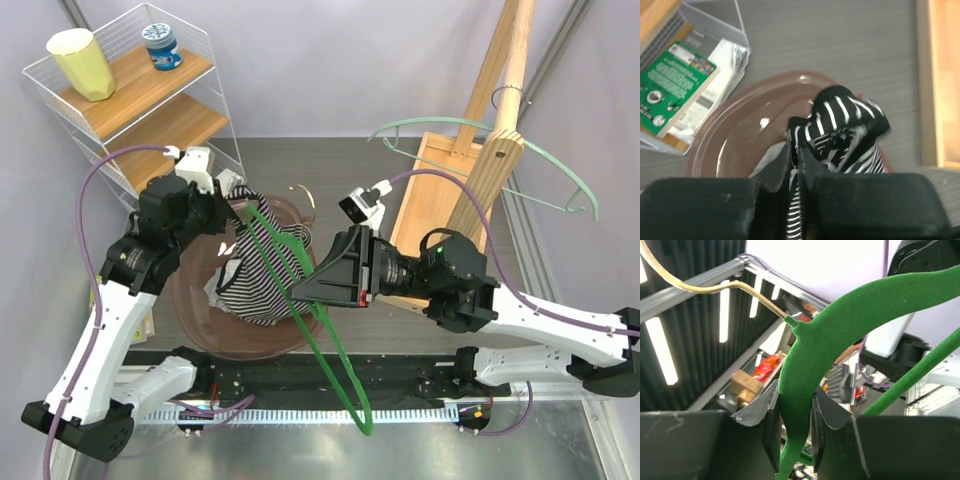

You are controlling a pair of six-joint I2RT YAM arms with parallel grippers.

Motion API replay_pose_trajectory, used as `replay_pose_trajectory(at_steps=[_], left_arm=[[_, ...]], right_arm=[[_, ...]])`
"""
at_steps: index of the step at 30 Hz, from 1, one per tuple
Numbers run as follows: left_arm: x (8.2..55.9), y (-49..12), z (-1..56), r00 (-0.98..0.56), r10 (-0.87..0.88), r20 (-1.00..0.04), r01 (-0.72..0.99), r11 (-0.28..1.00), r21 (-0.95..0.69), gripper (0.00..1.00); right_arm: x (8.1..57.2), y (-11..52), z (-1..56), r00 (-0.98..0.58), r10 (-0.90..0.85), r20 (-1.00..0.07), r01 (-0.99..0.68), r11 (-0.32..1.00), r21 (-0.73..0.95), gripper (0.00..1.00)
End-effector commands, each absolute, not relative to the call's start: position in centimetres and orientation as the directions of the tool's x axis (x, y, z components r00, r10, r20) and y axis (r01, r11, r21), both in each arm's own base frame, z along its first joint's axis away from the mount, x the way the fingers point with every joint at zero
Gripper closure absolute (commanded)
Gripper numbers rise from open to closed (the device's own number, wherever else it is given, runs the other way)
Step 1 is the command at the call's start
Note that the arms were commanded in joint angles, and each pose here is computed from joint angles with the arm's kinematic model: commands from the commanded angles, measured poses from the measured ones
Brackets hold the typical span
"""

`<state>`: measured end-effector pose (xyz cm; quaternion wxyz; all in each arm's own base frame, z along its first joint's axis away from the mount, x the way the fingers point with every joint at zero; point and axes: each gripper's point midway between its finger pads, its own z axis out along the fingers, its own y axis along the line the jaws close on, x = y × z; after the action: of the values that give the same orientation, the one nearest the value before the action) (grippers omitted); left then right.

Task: Remove the tank top from the hanger

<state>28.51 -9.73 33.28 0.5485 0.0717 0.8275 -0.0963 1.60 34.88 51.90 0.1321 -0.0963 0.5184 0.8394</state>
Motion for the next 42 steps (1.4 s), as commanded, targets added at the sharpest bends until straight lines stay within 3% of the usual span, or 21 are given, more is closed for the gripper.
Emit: replay_pose_trajectory(at_steps=[1,2,5,10,11,12,13,14,15,17,24,38,42], left_arm=[[25.9,-9.2,33.9,-0.373,-0.021,-0.928,0.237,0.964,-0.118,0.62],[24.6,-9.1,34.6,-0.355,-0.038,-0.934,0.253,0.958,-0.135,0.52],[21.1,-8.9,37.2,-0.3,-0.098,-0.949,0.3,0.934,-0.192,0.4],[14.9,-11.2,42.6,-0.213,-0.169,-0.962,0.53,0.807,-0.259,0.31],[13.5,-12.4,44.1,-0.197,-0.2,-0.96,0.61,0.741,-0.28,0.29],[10.8,-14.6,46.2,-0.169,-0.217,-0.961,0.756,0.598,-0.268,0.22],[9.0,-16.0,47.4,-0.201,-0.245,-0.948,0.825,0.48,-0.299,0.08],[7.7,-16.9,48.3,-0.226,-0.259,-0.939,0.866,0.387,-0.315,0.01],[6.1,-17.9,49.7,-0.217,-0.253,-0.943,0.922,0.263,-0.283,0.0],[5.8,-18.3,50.5,-0.248,-0.257,-0.934,0.927,0.216,-0.305,0.0],[8.5,-19.1,48.6,-0.319,-0.207,-0.925,0.897,0.25,-0.365,0.22],[10.9,-19.9,43.0,-0.462,-0.133,-0.877,0.826,0.295,-0.48,0.3],[11.6,-20.7,41.8,-0.502,-0.093,-0.86,0.817,0.275,-0.507,0.48]], right_arm=[[2.4,32.4,55.0,-0.883,0.256,-0.393,-0.465,-0.366,0.806,0.99],[3.0,32.4,55.0,-0.851,0.298,-0.432,-0.516,-0.329,0.79,0.99],[5.2,32.7,54.8,-0.798,0.385,-0.464,-0.566,-0.211,0.797,0.99],[8.6,33.9,54.6,-0.732,0.499,-0.464,-0.576,-0.091,0.812,0.99],[9.2,34.1,54.6,-0.718,0.519,-0.464,-0.576,-0.07,0.814,0.99],[9.9,34.3,54.3,-0.698,0.535,-0.476,-0.583,-0.039,0.812,0.99],[11.3,35.0,53.4,-0.671,0.566,-0.479,-0.572,0.015,0.82,0.99],[11.9,35.1,53.4,-0.652,0.585,-0.483,-0.571,0.04,0.82,0.99],[12.6,35.3,52.8,-0.635,0.595,-0.492,-0.563,0.079,0.822,0.99],[14.7,35.7,51.9,-0.578,0.646,-0.499,-0.535,0.162,0.829,0.99],[19.5,34.9,49.7,-0.429,0.784,-0.449,-0.389,0.288,0.875,0.99],[21.4,34.2,48.3,-0.346,0.861,-0.374,-0.306,0.273,0.912,0.99],[21.6,34.2,48.2,-0.342,0.867,-0.363,-0.299,0.266,0.917,0.99]])
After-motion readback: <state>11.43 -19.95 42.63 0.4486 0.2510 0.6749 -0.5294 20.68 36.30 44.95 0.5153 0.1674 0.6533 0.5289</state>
